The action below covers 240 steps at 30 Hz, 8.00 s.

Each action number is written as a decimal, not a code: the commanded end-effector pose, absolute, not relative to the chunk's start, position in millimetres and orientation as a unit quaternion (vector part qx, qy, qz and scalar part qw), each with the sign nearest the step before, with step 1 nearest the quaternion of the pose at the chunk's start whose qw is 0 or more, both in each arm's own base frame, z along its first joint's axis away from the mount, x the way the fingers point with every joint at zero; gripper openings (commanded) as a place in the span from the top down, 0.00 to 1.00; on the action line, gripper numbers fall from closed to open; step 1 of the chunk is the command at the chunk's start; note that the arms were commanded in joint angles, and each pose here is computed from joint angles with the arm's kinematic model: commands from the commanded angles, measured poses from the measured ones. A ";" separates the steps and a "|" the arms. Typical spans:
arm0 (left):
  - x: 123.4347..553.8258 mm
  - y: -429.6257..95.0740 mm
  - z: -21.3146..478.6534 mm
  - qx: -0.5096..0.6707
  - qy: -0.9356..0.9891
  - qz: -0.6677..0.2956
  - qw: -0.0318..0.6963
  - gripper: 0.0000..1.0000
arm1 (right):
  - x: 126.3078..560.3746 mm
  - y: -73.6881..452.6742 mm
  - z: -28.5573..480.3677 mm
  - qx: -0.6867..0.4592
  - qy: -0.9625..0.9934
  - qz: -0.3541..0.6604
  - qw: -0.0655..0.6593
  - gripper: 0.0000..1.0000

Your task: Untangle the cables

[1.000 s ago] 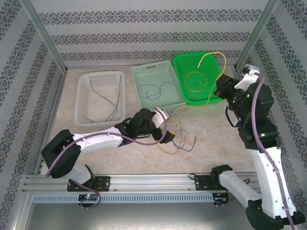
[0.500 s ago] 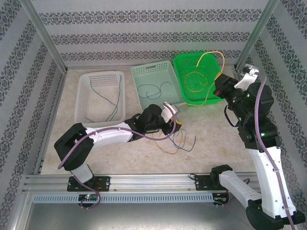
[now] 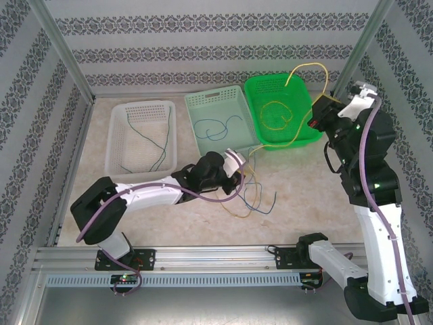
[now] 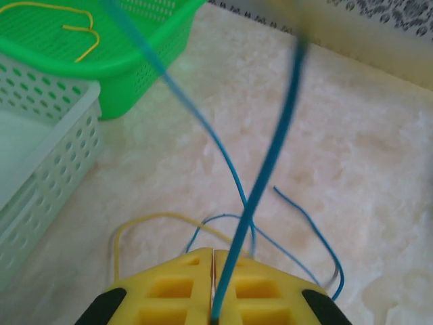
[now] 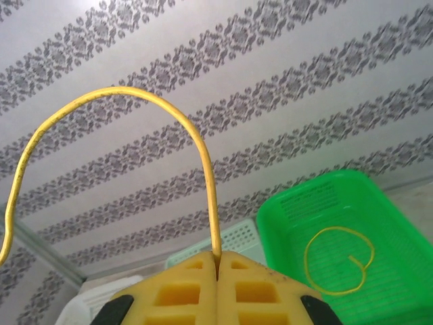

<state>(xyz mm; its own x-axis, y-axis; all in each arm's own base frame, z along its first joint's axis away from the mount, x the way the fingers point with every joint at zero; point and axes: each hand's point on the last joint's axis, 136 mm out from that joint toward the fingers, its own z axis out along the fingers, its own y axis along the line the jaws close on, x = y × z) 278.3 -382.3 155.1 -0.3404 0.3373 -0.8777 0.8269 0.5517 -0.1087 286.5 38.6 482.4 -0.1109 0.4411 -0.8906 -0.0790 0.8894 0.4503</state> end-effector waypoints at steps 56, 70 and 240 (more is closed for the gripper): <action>263.8 -104.5 150.1 0.030 0.873 -0.092 0.477 1.00 | 427.6 -45.2 491.3 0.222 0.691 -0.018 0.688 1.00; 261.6 -106.2 136.0 0.021 0.879 -0.103 0.466 1.00 | 516.5 -56.2 366.1 0.283 0.730 0.001 0.622 1.00; 264.2 -164.2 231.6 0.103 0.840 -0.226 0.483 0.00 | 536.5 223.5 235.0 -0.048 0.906 0.291 0.303 0.31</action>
<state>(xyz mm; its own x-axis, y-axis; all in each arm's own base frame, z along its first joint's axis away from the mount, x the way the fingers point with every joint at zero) 266.7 -159.3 239.0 -0.4744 -0.0525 -0.8787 0.3851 0.8853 -0.2607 551.6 221.5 159.9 -0.8851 0.1156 -0.4508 -0.1563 0.8386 0.5219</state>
